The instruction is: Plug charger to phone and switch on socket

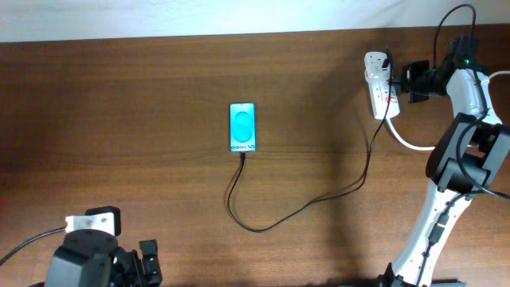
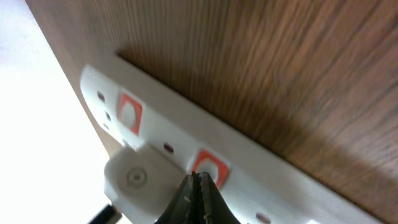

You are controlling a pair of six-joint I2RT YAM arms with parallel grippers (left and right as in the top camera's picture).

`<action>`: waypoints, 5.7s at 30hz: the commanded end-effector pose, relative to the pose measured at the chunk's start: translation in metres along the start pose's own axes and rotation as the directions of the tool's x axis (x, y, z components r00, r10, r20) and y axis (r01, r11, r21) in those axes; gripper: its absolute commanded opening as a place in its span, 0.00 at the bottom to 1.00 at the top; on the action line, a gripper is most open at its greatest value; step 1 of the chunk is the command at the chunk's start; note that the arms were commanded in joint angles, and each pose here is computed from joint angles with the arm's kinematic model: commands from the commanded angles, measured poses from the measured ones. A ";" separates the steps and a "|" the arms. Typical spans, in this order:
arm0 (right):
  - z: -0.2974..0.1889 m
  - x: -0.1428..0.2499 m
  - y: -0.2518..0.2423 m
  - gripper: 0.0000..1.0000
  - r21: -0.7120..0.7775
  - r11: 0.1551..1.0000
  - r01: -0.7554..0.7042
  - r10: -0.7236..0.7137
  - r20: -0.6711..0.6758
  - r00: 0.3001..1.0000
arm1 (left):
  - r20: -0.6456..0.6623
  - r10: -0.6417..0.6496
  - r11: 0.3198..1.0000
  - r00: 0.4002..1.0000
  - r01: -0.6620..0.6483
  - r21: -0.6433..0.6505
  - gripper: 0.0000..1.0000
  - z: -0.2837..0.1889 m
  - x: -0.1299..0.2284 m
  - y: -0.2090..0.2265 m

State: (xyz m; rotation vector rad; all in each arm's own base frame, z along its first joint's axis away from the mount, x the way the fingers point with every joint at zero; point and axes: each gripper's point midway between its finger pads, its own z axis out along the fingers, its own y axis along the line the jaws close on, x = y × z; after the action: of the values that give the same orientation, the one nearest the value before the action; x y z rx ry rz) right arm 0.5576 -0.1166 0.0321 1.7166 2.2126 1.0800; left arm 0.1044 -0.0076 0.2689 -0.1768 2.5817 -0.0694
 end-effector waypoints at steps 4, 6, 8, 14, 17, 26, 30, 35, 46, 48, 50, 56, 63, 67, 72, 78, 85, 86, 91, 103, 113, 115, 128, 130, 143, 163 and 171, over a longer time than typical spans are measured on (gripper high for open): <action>0.024 0.022 -0.009 0.04 0.089 0.995 0.039 -0.039 0.000 0.999 | 0.003 -0.002 1.000 1.000 0.002 -0.001 0.99 0.000 0.001 0.001; 0.023 0.016 -0.013 0.04 0.106 0.994 0.037 -0.040 0.030 0.999 | 0.003 -0.002 1.000 1.000 0.002 -0.001 1.00 0.000 0.001 0.001; 0.024 0.015 -0.014 0.04 0.117 0.992 0.039 -0.044 0.041 0.998 | 0.003 -0.002 1.000 1.000 0.002 -0.001 0.99 0.000 0.001 0.001; 0.046 0.019 -0.040 0.04 0.185 0.983 0.002 -0.005 0.016 1.000 | 0.003 -0.002 1.000 1.000 0.002 -0.001 0.99 0.000 0.001 0.001; 0.049 0.023 -0.043 0.04 0.189 0.982 0.012 -0.011 -0.009 1.000 | 0.003 -0.002 1.000 1.000 0.002 -0.001 0.99 0.000 0.001 0.001; -0.033 -0.003 -0.011 0.04 0.172 0.982 0.082 -0.109 0.157 0.982 | 0.003 -0.002 1.000 1.000 0.002 -0.001 0.99 0.000 0.001 0.001; -0.087 -0.015 -0.006 0.04 0.202 0.976 0.082 -0.136 0.270 0.953 | 0.003 -0.002 1.000 1.000 0.002 -0.001 0.99 0.000 0.001 0.001; -0.177 -0.002 0.014 0.04 0.207 0.968 0.146 -0.217 0.382 0.899 | 0.003 -0.002 1.000 1.000 0.002 -0.001 0.99 0.000 0.001 0.001; -0.331 0.132 0.041 0.05 0.274 0.788 0.551 -0.613 0.423 0.667 | 0.003 -0.002 1.000 1.000 0.002 -0.001 0.99 0.000 0.001 0.001; -0.352 0.165 0.037 0.04 0.288 0.739 0.610 -0.669 0.421 0.612 | 0.003 -0.002 1.000 1.000 0.002 -0.001 1.00 0.000 0.001 0.001; -0.369 0.198 0.030 0.05 0.294 0.702 0.649 -0.705 0.417 0.574 | 0.003 -0.002 1.000 1.000 0.002 -0.001 0.99 0.000 0.001 0.001; -0.406 0.290 0.003 0.05 0.286 0.547 0.787 -0.814 0.402 0.419 | 0.003 -0.003 1.000 1.000 0.003 -0.002 0.99 0.000 0.001 0.001; -0.440 0.347 -0.057 0.04 0.312 0.472 0.825 -0.854 0.394 0.340 | 0.003 -0.002 1.000 1.000 0.002 -0.001 0.99 0.000 0.001 0.001; -0.456 0.372 -0.089 0.04 0.308 0.450 0.839 -0.842 0.460 0.283 | 0.003 -0.002 1.000 1.000 0.002 -0.001 0.99 0.000 0.001 0.001; -0.443 0.393 -0.162 0.71 0.304 0.440 0.845 -0.834 0.488 0.258 | 0.003 -0.002 1.000 1.000 0.002 -0.001 0.99 0.000 0.001 0.001; -0.421 0.399 -0.216 0.99 0.303 0.430 0.851 -0.825 0.515 0.233 | 0.003 -0.002 1.000 1.000 0.002 -0.001 0.99 0.000 0.001 0.001; -0.407 0.405 -0.220 0.98 0.356 0.208 0.911 -0.910 0.412 0.047 | 0.003 -0.002 1.000 1.000 0.002 -0.001 0.99 0.000 0.001 0.001; -0.403 0.404 -0.223 0.98 0.362 0.189 0.913 -0.916 0.401 0.031 | 0.003 -0.002 1.000 1.000 0.002 -0.001 0.99 0.000 0.001 0.001; -0.394 0.408 -0.243 0.98 0.396 0.116 0.911 -0.864 0.493 -0.105 | 0.003 -0.002 1.000 1.000 0.002 -0.001 0.99 0.000 0.001 0.001; -0.361 0.375 -0.118 0.98 0.350 -0.128 0.928 -0.514 0.777 -0.364 | 0.003 -0.002 1.000 1.000 0.002 -0.001 1.00 0.000 0.001 0.001; -0.260 0.299 -0.117 0.98 0.205 0.080 0.975 -0.494 0.858 -0.140 | 0.003 -0.002 1.000 1.000 0.002 -0.001 0.99 0.000 0.001 0.001; -0.270 0.303 -0.110 0.98 0.209 0.065 0.976 -0.447 0.880 -0.159 | 0.003 -0.002 1.000 1.000 0.002 -0.001 0.99 0.000 0.001 0.001; -0.231 0.259 -0.134 0.98 0.134 0.276 0.952 -0.459 0.888 0.008 | 0.003 -0.002 1.000 1.000 0.002 -0.001 0.99 0.000 0.001 0.001; -0.218 0.248 -0.146 0.98 0.162 0.322 0.933 -0.511 0.859 0.027 | 0.003 -0.002 1.000 1.000 0.002 -0.001 0.99 0.000 0.001 0.001; -0.202 0.239 -0.161 0.98 0.289 0.276 0.917 -0.620 0.782 -0.060 | 0.003 -0.002 1.000 1.000 0.002 -0.001 0.99 0.000 0.001 0.001; -0.202 0.239 -0.161 0.98 0.289 0.276 0.917 -0.621 0.782 -0.060 | 0.150 -0.091 0.993 0.984 0.101 -0.063 0.99 -0.008 -0.019 0.018; -0.202 0.239 -0.161 0.98 0.289 0.276 0.917 -0.621 0.781 -0.060 | 0.518 -0.162 0.983 0.840 0.183 0.010 0.99 0.016 -0.030 0.030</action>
State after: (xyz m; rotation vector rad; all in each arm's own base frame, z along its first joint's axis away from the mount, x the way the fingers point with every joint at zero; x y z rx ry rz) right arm 0.2461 -0.0085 0.1576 0.2322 1.6331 0.1678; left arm 0.1313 0.0280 0.2920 -0.4375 2.0371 -0.0427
